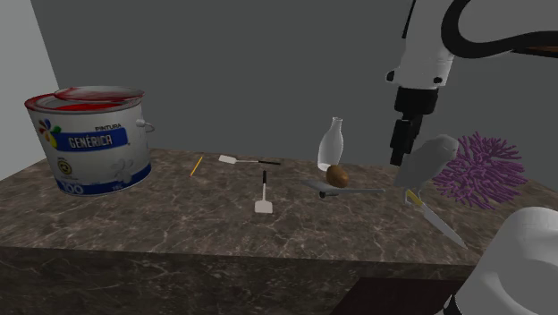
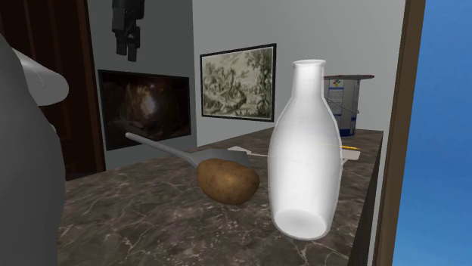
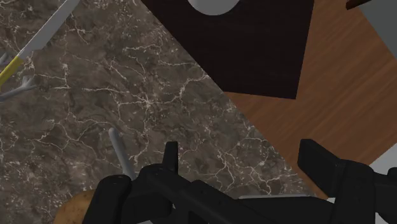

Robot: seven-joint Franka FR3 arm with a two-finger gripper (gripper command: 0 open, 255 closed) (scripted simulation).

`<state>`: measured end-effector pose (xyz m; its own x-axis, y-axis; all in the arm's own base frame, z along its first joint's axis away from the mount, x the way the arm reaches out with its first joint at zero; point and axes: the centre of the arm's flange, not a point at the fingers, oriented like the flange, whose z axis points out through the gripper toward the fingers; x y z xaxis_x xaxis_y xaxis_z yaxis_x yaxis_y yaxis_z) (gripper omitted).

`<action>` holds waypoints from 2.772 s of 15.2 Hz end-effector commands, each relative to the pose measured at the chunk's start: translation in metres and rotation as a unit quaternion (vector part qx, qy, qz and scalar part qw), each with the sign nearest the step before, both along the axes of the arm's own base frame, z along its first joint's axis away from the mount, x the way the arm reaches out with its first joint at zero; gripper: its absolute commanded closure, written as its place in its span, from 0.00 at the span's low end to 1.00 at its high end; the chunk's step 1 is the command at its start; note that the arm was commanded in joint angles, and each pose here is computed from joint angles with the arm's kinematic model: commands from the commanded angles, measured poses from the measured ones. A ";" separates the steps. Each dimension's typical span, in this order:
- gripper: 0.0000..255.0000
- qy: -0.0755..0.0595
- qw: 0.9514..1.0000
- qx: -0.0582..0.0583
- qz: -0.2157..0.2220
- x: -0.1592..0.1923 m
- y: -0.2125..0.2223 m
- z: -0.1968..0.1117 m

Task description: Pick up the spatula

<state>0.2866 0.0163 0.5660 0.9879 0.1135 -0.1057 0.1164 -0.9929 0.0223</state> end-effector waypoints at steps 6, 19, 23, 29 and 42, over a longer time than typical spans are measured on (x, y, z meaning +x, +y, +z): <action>0.00 -0.012 0.998 -0.002 -0.056 0.044 0.026 -0.037; 0.00 -0.042 0.979 -0.007 -0.200 0.172 0.070 -0.129; 0.00 -0.052 0.969 -0.009 -0.243 0.215 0.075 -0.156; 0.00 -0.065 0.949 -0.011 -0.307 0.280 0.076 -0.194; 0.00 -0.086 0.911 -0.015 -0.403 0.381 0.060 -0.265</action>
